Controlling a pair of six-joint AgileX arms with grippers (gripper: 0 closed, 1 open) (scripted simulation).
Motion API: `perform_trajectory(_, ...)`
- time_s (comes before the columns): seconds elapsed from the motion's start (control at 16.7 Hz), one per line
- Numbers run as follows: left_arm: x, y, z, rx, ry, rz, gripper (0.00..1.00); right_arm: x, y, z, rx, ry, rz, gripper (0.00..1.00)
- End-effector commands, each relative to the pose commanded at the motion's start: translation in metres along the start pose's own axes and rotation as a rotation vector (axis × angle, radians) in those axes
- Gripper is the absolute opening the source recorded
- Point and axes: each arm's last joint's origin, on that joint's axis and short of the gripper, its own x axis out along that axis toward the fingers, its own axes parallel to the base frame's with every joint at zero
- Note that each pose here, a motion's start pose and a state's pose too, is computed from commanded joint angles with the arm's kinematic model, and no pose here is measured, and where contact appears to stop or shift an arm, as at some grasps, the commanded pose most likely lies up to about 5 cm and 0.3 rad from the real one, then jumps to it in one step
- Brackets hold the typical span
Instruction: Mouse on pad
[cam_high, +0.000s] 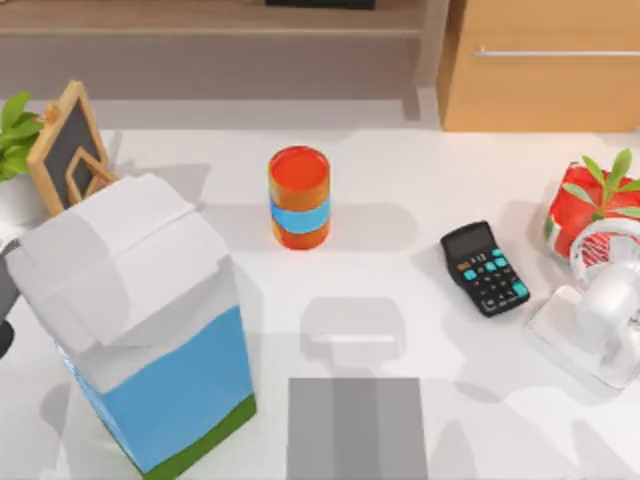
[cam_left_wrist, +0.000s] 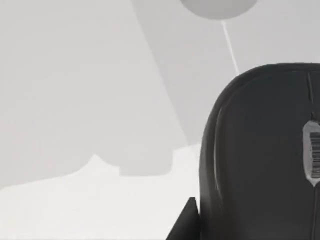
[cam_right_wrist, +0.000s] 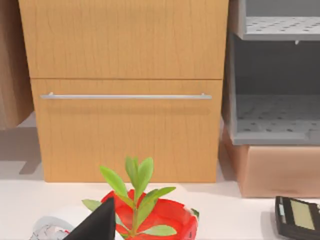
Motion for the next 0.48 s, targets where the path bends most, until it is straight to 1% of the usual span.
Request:
perform_trajectory(0.3, 0.0004, -0.0009, -0.0005, -0.005, 0.0, -0.003, 0.0, 0.0, 0.0, 0.0, 0.0, 0.0, 0.0, 1.0)
perform_trajectory(0.48, -0.0067, 0.0081, 0.0029, -0.013, 0.01, 0.032, 0.0, 0.0, 0.0, 0.0, 0.0, 0.0, 0.0, 1.0)
